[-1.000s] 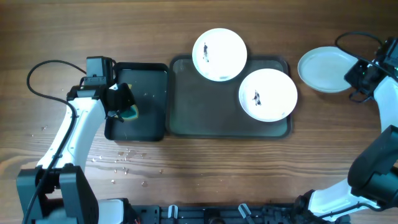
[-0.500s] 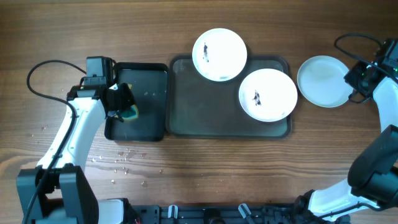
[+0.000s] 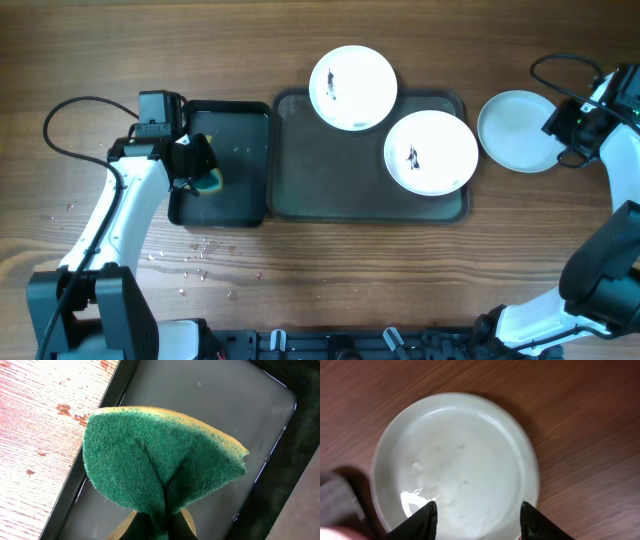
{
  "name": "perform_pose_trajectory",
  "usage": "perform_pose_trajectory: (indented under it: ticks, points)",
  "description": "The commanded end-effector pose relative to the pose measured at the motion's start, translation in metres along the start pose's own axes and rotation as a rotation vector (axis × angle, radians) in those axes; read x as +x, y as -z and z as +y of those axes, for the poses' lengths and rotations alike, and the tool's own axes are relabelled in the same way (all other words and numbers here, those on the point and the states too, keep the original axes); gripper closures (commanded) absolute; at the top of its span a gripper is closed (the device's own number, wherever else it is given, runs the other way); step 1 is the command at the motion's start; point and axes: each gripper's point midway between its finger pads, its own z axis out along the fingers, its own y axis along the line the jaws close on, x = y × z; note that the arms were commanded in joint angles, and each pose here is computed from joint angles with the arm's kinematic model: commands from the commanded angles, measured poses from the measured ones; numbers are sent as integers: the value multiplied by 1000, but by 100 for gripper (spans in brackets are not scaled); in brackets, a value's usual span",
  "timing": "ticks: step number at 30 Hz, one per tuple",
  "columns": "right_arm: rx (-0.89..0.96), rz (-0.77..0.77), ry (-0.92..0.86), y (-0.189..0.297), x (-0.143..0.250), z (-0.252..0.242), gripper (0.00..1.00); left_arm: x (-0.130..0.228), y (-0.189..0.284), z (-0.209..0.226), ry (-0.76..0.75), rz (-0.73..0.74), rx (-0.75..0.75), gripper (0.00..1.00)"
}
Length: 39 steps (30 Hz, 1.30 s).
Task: Clean dirty plates on tray and stack at the side
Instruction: 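Release the plate and move the right gripper to the next plate, then grip the right plate's rim and drag it left across the tray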
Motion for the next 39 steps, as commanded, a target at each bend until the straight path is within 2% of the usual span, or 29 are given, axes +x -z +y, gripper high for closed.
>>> perform_pose_trajectory:
  ticks: [1,6,14,19,22,26,36,39]
  points:
    - [-160,90,74,-5,23,34,51,2,-3,0,11,9,5,96]
    - [-176,207,111,-2,56,55,57,2,-3,0,11,9,6,96]
    - [-165,291,329,0,93,94,60,1,-3,-2,10,4,12,96]
    - [-32,273,419,-3,97,93,61,2,-3,-4,10,11,27,96]
    - [-35,267,431,-3,97,97,63,3,-3,-6,10,14,35,96]
    - [-40,263,463,-6,99,97,70,3,-3,-6,10,14,36,96]
    - [-65,230,464,-31,117,92,71,3,-3,-6,9,14,35,96]
    - [-98,224,461,-36,123,96,76,3,-3,-6,9,14,36,96]
